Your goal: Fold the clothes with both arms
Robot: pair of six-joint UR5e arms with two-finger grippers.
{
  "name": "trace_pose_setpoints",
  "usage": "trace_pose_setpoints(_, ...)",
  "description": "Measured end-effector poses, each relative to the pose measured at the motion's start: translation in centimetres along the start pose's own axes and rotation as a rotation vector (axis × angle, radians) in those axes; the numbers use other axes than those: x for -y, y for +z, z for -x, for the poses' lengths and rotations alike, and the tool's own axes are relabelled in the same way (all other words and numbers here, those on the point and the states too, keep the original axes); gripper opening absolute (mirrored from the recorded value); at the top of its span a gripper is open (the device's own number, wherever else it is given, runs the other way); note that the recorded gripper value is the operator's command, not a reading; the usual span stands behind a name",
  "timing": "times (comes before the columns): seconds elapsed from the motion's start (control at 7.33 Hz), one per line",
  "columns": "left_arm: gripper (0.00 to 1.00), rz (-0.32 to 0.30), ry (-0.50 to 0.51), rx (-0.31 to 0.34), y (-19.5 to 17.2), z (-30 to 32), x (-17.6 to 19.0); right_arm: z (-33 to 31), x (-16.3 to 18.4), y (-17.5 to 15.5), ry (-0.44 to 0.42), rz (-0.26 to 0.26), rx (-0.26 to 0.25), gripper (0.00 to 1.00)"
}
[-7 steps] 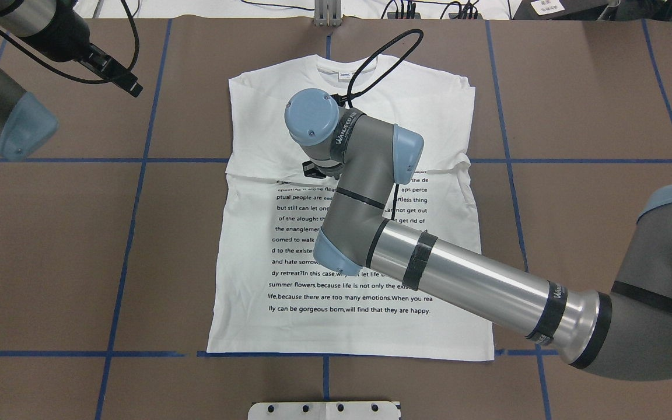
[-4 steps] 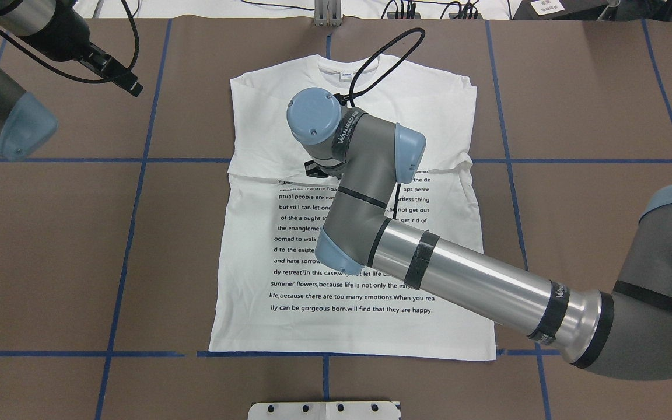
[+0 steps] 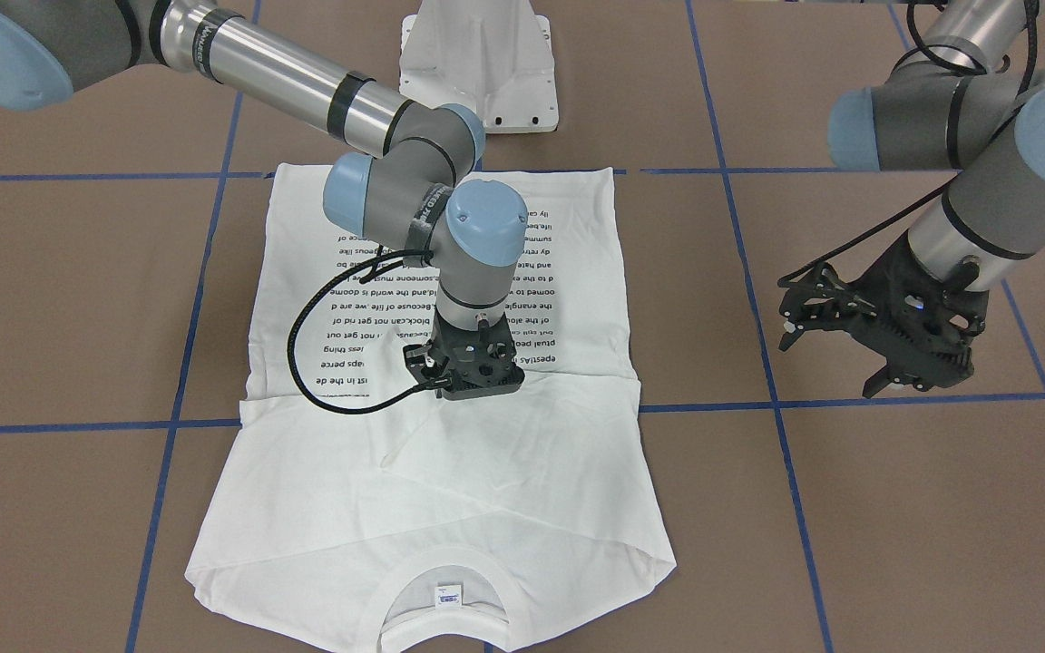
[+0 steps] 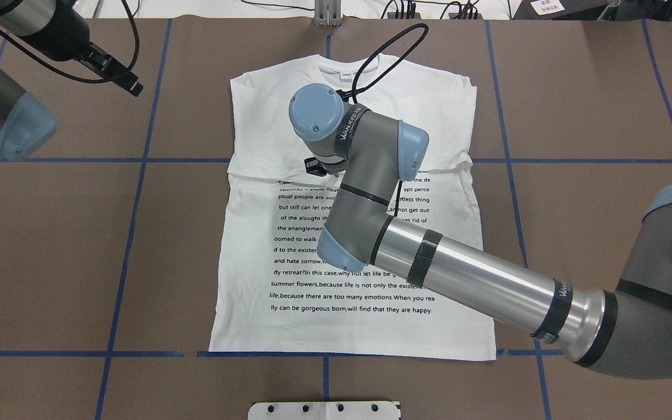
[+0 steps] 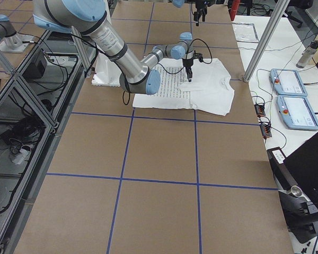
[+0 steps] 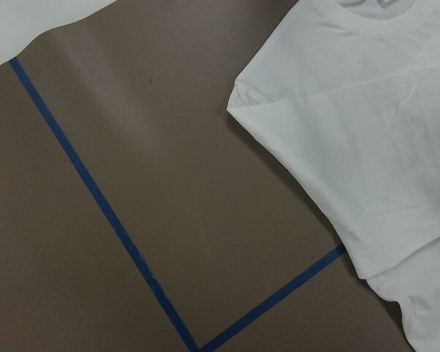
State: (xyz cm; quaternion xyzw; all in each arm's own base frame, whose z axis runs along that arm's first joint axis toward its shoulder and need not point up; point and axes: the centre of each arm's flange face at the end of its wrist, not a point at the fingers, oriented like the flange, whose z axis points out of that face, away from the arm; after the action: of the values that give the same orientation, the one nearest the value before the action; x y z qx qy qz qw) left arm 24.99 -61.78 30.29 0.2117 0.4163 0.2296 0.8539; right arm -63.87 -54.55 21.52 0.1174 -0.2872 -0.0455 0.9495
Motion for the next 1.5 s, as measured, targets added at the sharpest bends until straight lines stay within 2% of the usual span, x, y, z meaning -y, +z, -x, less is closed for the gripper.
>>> trace_pose_setpoints(0.14,1.0,0.001,0.001,-0.001,0.1,-0.1,0.0,-0.3,-0.2,0.2,0.001,0.001,-0.002,0.43)
trace_pose_setpoints(0.68,1.0,0.001,0.002,-0.002,0.1,-0.2,0.0,-0.9,-0.3,0.2,0.002,-0.002,-0.001,0.3)
trace_pose_setpoints(0.82,1.0,0.001,0.002,-0.002,0.1,-0.2,0.0,-1.0,-0.2,0.2,0.003,-0.002,0.0,0.05)
trace_pose_setpoints(0.96,1.0,0.001,0.002,-0.002,0.2,-0.2,0.0,-1.0,-0.2,0.2,0.003,-0.002,0.0,0.0)
trace_pose_setpoints(1.5,1.0,0.002,0.003,-0.003,0.2,-0.2,0.0,-3.0,0.1,-1.6,0.026,0.011,-0.035,0.0)
